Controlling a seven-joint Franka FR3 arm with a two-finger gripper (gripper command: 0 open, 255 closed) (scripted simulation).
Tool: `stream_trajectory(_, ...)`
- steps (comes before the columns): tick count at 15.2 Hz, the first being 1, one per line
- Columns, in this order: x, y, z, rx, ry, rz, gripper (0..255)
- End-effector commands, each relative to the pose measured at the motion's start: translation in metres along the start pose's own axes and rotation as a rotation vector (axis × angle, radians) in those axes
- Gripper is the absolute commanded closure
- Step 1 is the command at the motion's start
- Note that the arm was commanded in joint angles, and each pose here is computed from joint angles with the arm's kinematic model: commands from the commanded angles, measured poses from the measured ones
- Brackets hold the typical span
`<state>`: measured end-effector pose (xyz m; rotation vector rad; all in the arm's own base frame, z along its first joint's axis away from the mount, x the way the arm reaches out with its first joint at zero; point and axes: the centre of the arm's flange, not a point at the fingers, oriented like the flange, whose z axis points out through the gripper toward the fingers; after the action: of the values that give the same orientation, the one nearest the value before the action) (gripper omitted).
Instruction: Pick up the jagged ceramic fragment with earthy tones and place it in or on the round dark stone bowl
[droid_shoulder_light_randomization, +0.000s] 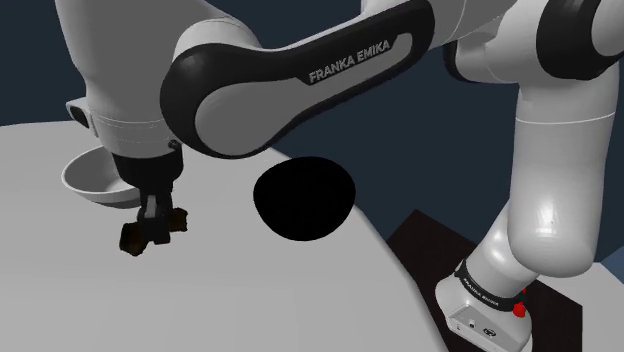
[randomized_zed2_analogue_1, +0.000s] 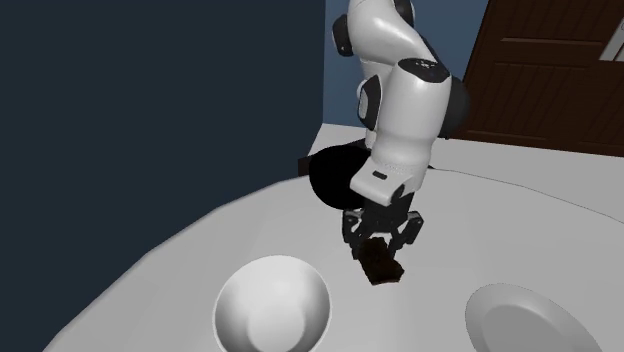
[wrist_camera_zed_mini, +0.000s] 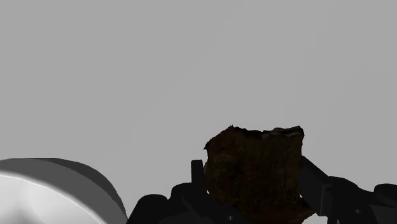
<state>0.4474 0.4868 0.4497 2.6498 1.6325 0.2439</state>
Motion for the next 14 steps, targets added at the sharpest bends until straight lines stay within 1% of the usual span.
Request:
stream_trajectory(1,0.001,0.001,-0.012,0.000,0.000,0.000,255)
stream_trajectory(14,0.009,0.008,-0.079,0.000,0.000,0.000,255)
